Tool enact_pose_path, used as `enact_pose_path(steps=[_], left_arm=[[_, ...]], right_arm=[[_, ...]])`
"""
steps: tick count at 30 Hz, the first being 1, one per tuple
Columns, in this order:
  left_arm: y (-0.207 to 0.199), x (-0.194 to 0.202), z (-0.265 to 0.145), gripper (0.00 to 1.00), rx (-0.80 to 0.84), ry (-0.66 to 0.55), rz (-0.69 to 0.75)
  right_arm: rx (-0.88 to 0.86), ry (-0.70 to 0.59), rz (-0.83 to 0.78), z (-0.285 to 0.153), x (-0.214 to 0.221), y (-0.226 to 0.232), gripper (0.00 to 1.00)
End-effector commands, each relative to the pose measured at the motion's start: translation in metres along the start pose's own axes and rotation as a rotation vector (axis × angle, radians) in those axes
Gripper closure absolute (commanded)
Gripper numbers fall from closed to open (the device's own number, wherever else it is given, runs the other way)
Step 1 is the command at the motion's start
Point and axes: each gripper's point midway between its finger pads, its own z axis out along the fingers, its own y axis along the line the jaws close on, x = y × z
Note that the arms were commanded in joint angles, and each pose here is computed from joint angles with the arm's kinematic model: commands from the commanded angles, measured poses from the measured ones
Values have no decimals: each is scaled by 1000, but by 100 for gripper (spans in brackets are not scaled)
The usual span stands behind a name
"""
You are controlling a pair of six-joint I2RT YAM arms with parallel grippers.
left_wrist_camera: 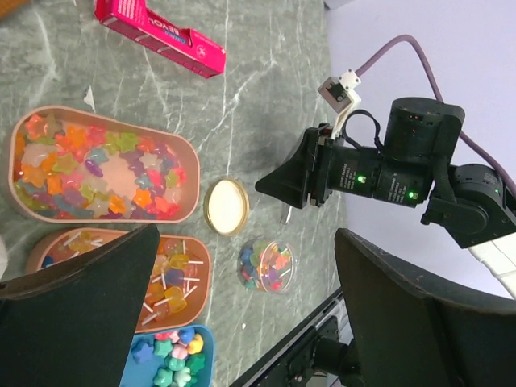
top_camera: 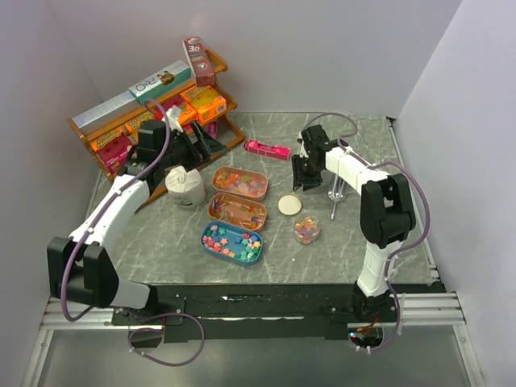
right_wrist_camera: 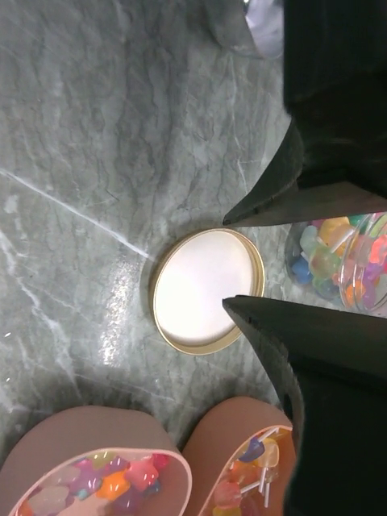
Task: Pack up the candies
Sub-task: Pick up the bottle lid at the center of the board.
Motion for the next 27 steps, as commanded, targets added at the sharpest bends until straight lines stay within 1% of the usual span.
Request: enact_pose_path(steps=[1, 6, 10, 13, 15, 17, 19, 22, 24, 25, 27], left_arm=[[-15, 5, 17, 4, 8, 37, 54], [-27, 20, 37, 4, 15, 81, 60], [-28, 29, 51, 3, -1, 120, 66], [-32, 38, 58, 2, 3, 149, 63], [-33, 46, 63, 1, -2, 170, 62], [-35, 51, 65, 1, -15, 185, 61], [-38, 57, 68, 1, -22, 200, 63], [-40, 68, 71, 2, -20, 223, 75], [-42, 76, 75, 3, -9, 242, 96], [-43, 79, 76, 3, -5, 253, 103], [-46, 88, 79, 3, 4, 275, 124]], right_arm=[[8, 38, 24, 11, 6, -2, 56], [48, 106, 47, 24, 20, -10, 59], [57, 143, 65, 32, 28, -13, 60], [59, 173, 73, 37, 34, -13, 66], [67, 191, 86, 41, 39, -15, 84], [76, 196, 117, 40, 39, -14, 100], [66, 193, 134, 33, 40, -11, 100], [32, 126, 134, 12, 31, -3, 100], [16, 71, 124, -8, 23, 0, 100], [2, 21, 114, -25, 15, 5, 100], [-13, -19, 112, -42, 11, 8, 100]])
